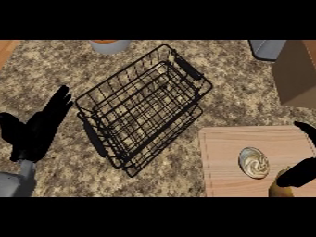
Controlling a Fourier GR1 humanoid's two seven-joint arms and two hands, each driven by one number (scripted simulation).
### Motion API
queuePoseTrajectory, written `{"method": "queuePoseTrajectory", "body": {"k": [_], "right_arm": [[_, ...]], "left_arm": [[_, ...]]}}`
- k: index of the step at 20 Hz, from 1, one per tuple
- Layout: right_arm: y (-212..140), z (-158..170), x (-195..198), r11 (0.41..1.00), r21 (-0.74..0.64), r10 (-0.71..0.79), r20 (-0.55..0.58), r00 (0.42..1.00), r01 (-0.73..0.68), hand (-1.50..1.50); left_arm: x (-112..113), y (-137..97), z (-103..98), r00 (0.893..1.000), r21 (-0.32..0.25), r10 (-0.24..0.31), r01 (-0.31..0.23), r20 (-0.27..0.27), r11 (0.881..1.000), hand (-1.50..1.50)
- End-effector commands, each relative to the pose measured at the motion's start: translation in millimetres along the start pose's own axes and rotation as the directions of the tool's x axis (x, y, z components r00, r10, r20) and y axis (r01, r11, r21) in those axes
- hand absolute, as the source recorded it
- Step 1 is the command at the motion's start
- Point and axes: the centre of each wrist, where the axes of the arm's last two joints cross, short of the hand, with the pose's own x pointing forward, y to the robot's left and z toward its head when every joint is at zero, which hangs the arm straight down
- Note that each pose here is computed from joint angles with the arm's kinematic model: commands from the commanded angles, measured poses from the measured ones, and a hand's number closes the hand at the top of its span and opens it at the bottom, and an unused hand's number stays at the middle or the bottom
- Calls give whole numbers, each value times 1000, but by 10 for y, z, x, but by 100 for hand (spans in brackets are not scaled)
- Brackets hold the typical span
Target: Pick the pear from the cutting board and place it in the tiered basket
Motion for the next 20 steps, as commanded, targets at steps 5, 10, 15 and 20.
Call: {"method": "queuePoseTrajectory", "body": {"k": [5,10,15,20], "right_arm": [[-85,299,574,991,91,110,-166,980,-95,-150],[216,31,530,991,92,119,-223,968,-101,-150],[405,-83,361,985,128,152,-280,948,-120,-150],[574,-185,314,984,106,167,-284,944,-142,-150]], "left_arm": [[90,-115,-6,1000,19,5,-5,-3,1000,0],[7,171,87,1000,20,11,-11,4,1000,0],[-98,54,104,1000,31,6,-6,4,1000,0],[71,57,22,1000,28,13,-13,-11,1000,0]]}}
